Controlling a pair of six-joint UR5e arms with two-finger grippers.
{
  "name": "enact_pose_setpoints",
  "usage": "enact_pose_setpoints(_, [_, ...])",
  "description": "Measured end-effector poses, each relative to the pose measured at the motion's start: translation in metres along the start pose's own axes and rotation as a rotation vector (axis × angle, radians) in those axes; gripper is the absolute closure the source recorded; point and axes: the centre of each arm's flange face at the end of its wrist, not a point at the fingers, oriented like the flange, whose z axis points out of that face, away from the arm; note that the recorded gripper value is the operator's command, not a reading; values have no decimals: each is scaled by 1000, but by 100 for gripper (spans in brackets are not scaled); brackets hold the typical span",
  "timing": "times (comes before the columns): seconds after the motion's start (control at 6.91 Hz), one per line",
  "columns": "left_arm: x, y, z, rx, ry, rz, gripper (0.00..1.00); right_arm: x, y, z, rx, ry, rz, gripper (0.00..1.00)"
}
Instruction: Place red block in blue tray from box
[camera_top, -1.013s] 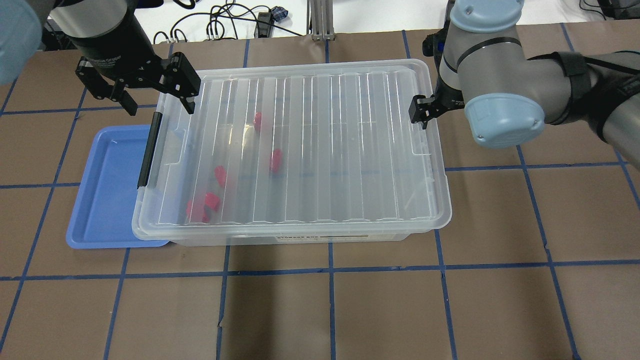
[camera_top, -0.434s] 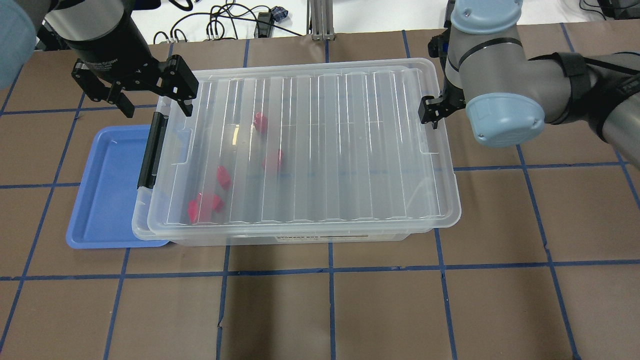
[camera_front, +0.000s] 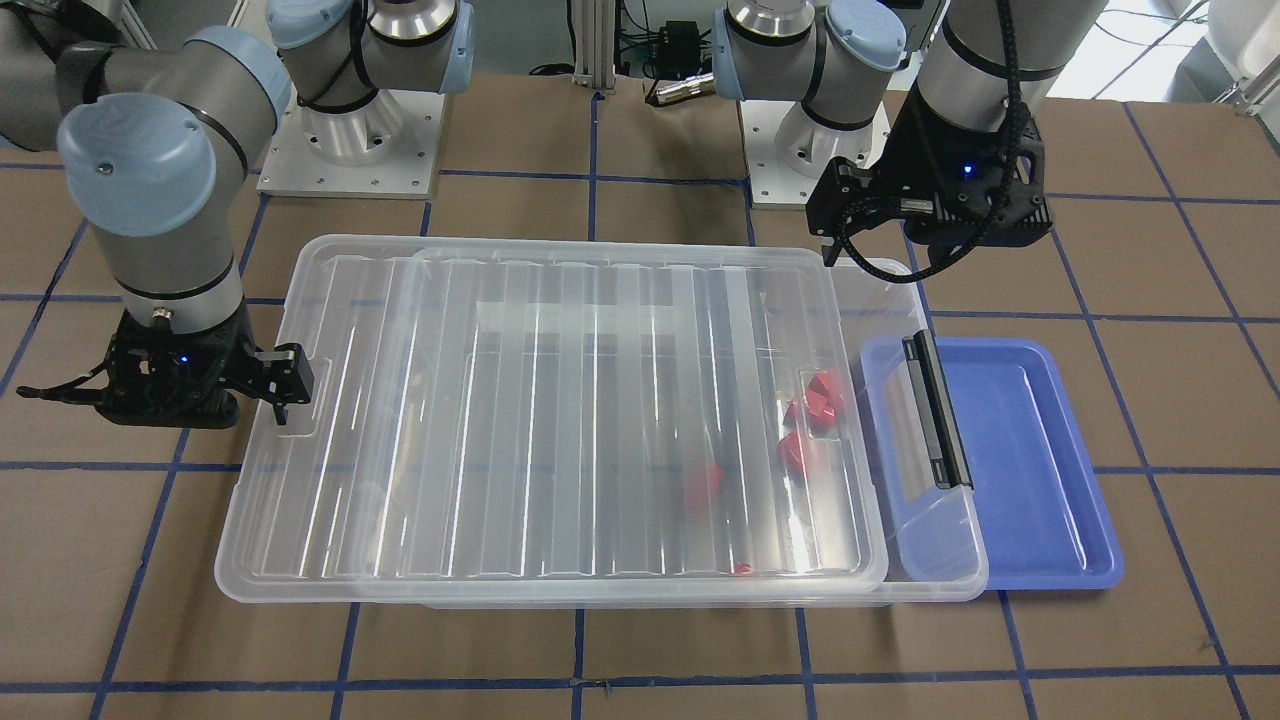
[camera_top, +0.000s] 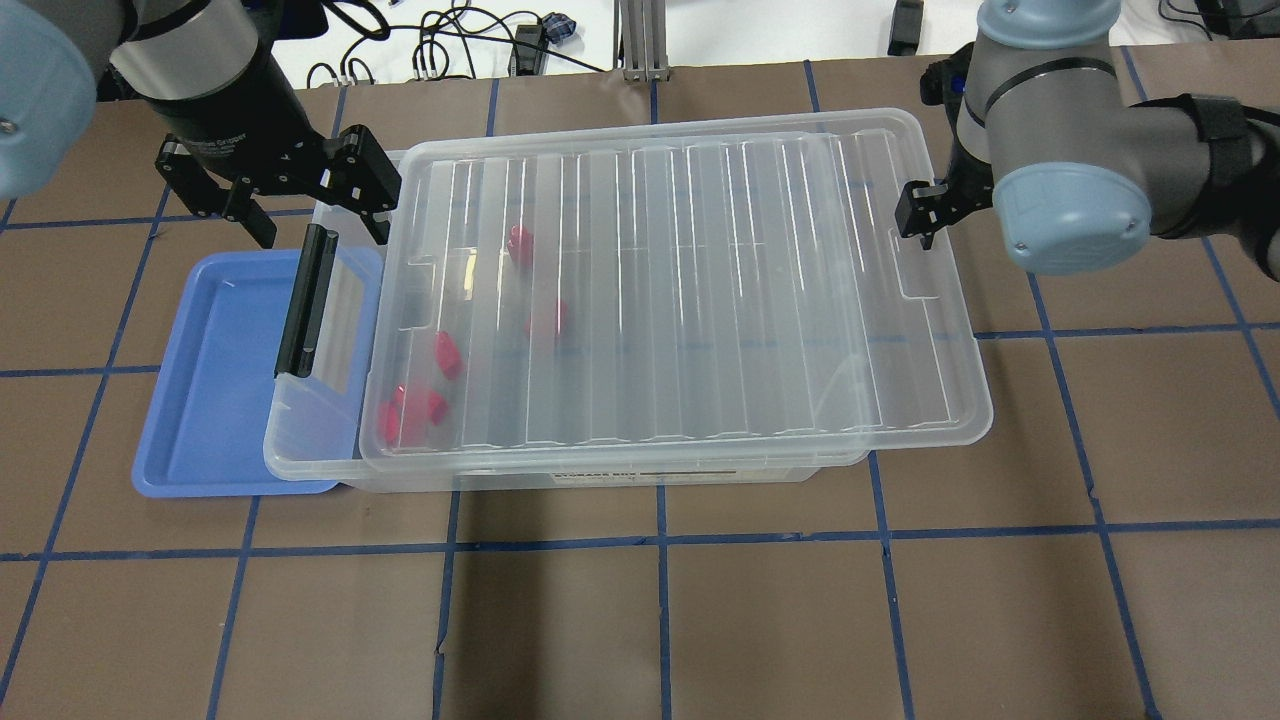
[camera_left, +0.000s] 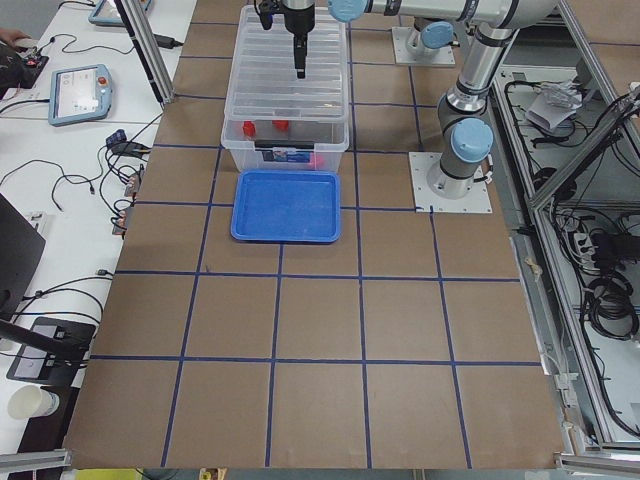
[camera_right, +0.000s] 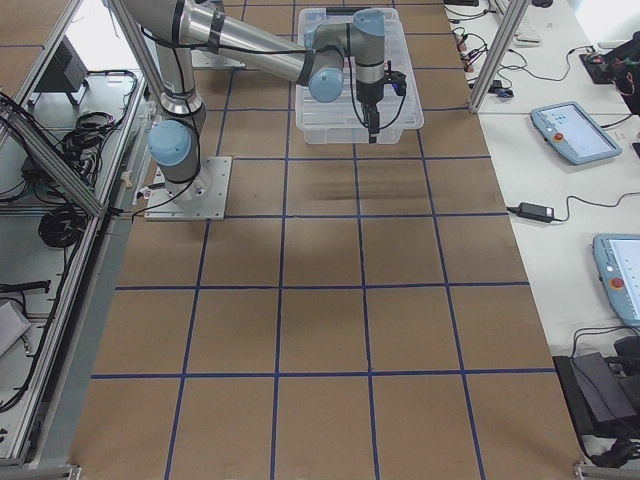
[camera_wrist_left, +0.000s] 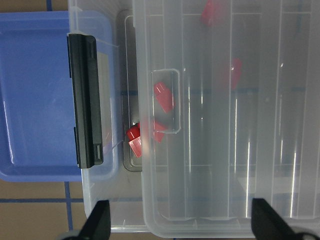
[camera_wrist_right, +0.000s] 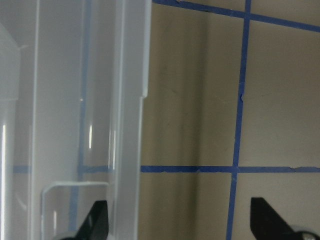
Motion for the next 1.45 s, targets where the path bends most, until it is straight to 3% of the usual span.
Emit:
enact_pose_setpoints(0.58, [3,1,7,9,14,-22,0,86,3,17,-26,4,-59,0])
enact_pose_setpoints(1.01, [25,-5,19,-22,51,-136,0,109,9,15,-25,3,-70,0])
enact_pose_setpoints(1.16, [40,-8,34,-40,48,-139,0,106,7,0,16,-37,-67,0])
enact_pose_setpoints(1.3, [47,-19,59,-48,44,-135,0,96,6,-34,88,-140,-66,0])
enact_pose_setpoints(1.45, [48,-33,83,-32,43,-137,0,77,12,-74,115,-250,-52,0])
